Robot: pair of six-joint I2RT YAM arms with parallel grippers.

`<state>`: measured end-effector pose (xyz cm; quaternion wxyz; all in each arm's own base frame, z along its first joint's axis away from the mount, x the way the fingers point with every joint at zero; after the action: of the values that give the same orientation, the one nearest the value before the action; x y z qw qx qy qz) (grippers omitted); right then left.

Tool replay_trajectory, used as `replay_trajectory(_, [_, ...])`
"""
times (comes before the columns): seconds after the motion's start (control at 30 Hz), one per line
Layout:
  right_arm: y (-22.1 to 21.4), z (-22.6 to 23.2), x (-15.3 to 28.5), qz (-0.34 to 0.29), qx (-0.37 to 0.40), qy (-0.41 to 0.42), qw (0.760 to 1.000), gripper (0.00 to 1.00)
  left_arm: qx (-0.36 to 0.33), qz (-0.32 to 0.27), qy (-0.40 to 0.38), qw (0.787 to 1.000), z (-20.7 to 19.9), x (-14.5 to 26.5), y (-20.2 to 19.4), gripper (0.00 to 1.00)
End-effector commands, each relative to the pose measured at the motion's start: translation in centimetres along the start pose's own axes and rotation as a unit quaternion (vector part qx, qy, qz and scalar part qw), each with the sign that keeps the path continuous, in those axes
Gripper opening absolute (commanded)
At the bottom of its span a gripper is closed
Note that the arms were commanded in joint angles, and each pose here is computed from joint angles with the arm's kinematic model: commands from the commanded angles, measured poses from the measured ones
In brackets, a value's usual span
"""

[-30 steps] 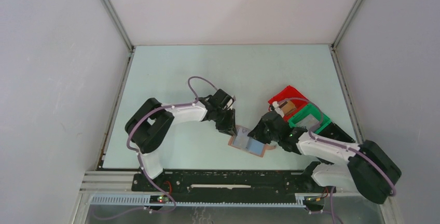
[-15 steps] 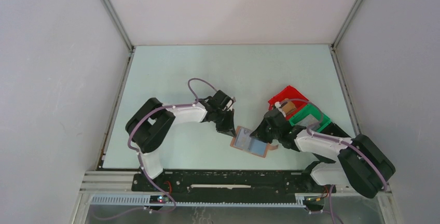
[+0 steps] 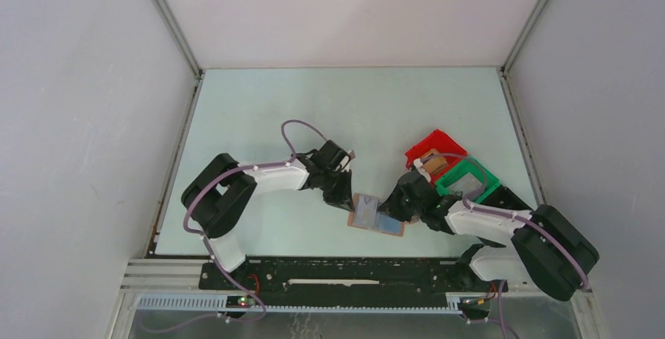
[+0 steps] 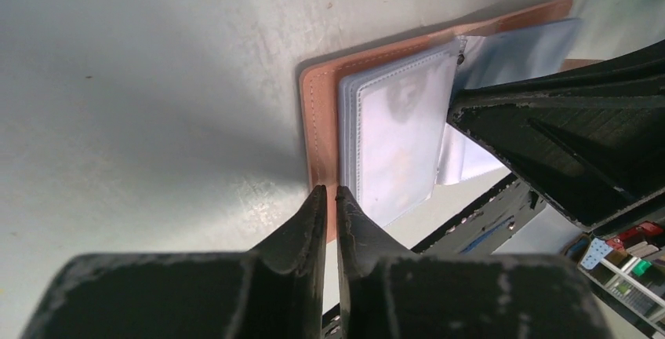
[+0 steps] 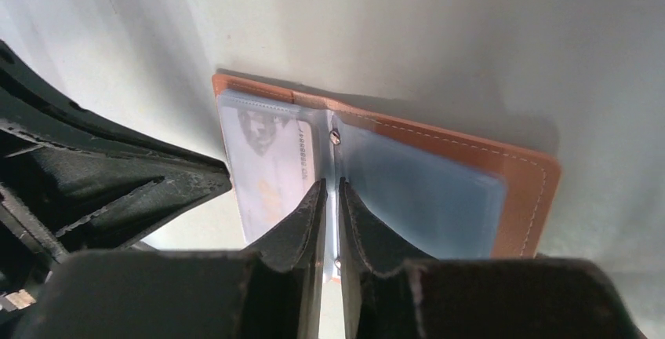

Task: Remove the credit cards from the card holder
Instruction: Remove the credit card from the card holder.

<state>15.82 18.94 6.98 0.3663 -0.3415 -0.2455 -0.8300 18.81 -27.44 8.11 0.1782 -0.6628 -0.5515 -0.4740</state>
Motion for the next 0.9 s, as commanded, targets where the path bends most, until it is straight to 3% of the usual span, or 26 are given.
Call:
replay_trajectory(0.0, [-0.7,1.3,-0.6,0.024,0.009,0.040,0.999,0.19,-0.019,-0.017,0.017,1.000,0.0,1.1,0.4,0.14])
replay_trajectory(0.1, [-1.0,2.1,-1.0,0.035,0.015,0.054,0.998,0.19,-0.020,-0.018,0.021,0.999,0.5,1.5,0.4,0.17])
replay_trajectory(0.23, [-1.3,2.7,-1.5,0.047,0.019,0.056,0.997,0.18,-0.048,-0.039,0.017,0.998,0.0,3.1,0.7,0.33])
replay_trajectory(0.3, [-1.2,2.7,-1.5,0.045,0.018,0.055,0.997,0.18,-0.053,-0.043,0.024,0.997,-0.2,3.8,0.9,0.36])
replay_trajectory(0.53, [-1.1,2.6,-1.4,0.060,0.033,0.061,0.996,0.18,-0.044,-0.049,0.034,0.997,0.1,4.1,1.3,0.36])
replay_trajectory(0.87, [-0.6,2.7,-0.8,0.049,0.035,0.076,0.995,0.18,-0.045,-0.040,-0.036,0.998,-1.3,3.4,1.7,0.34])
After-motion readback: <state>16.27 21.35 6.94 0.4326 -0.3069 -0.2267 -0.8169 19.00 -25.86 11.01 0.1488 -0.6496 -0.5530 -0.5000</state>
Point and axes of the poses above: each gripper's point midway between its finger pads, its own x axis back along the fingers, its own z axis along the line the jaws close on, y = z × x, the point moved 7 cm from there along x, back along the fingers, and after that the axes turned 13 degrees about -x, right-handed, at the moved point
